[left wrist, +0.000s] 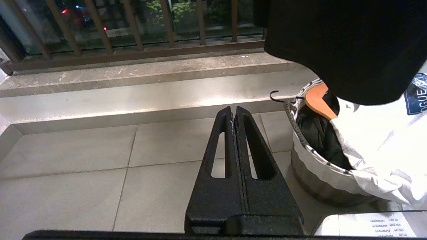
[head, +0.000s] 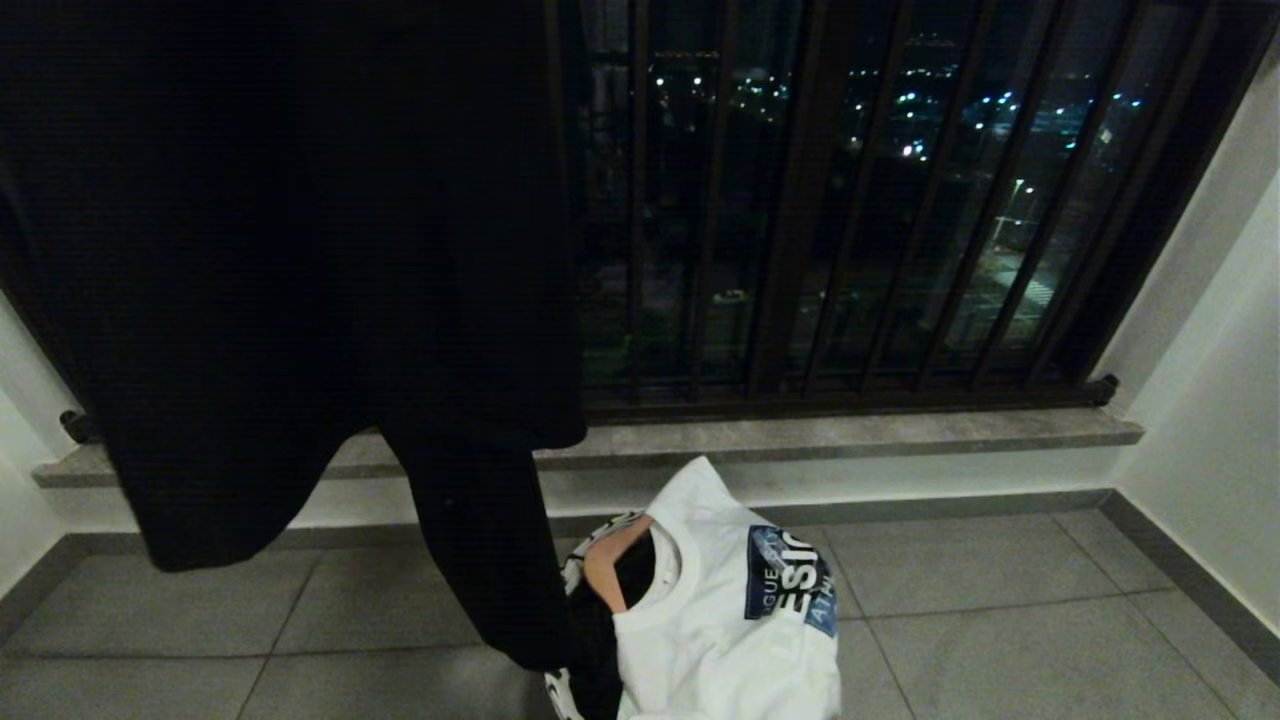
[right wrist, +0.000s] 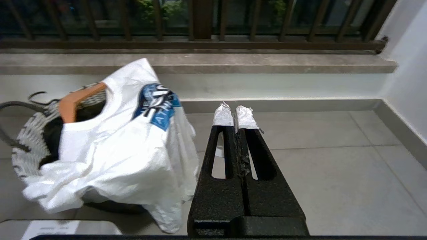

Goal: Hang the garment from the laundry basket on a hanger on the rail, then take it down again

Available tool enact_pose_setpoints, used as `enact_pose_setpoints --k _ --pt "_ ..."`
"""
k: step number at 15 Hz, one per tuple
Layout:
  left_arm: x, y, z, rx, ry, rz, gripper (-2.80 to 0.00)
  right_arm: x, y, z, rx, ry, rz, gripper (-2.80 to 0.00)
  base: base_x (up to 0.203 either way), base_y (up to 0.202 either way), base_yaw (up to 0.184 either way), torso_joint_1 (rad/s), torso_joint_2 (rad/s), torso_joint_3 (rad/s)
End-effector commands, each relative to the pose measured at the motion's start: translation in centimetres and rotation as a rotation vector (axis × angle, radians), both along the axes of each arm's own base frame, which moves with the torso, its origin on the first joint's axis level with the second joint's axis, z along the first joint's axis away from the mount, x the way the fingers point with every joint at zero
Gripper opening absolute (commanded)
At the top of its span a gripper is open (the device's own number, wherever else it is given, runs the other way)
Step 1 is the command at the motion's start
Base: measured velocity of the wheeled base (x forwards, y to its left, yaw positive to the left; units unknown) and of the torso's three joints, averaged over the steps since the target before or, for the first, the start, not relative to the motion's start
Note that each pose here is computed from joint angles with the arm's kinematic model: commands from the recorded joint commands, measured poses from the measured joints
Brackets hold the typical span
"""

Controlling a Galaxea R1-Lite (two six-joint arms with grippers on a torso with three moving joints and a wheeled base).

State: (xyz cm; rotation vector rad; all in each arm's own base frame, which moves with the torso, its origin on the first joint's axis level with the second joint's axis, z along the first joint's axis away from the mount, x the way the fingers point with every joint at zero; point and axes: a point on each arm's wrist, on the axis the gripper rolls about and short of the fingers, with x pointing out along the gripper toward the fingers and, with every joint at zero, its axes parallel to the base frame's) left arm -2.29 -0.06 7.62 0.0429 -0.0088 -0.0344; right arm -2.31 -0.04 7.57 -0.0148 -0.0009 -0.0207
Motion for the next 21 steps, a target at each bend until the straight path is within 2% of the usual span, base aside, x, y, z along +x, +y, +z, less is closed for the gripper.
enact_pose_setpoints --k 1,14,18,21 --pt "0.02 0.0 -0.08 0.0 0.002 0.0 -2.8 0.02 0.01 -0.01 0.001 0.003 0.007 -2.8 0.0 0.0 0.0 0.0 0.0 0.0" --pt "0.01 0.0 -0.06 0.001 0.001 0.0 -2.8 0.02 0.03 -0.01 0.019 0.002 0.012 -2.8 0.0 0.0 0.0 0.005 -0.01 -0.007" --pt "0.02 0.0 -0.08 0.001 0.002 0.0 -2.8 0.02 0.03 -0.01 0.019 0.002 0.012 -2.8 0.0 0.0 0.0 0.146 -0.23 -0.231" --pt "0.01 0.0 -0.05 0.001 0.001 -0.002 -2.8 0.01 0.03 0.0 0.019 0.002 0.012 -2.8 0.0 0.0 0.0 0.112 -0.58 -0.261"
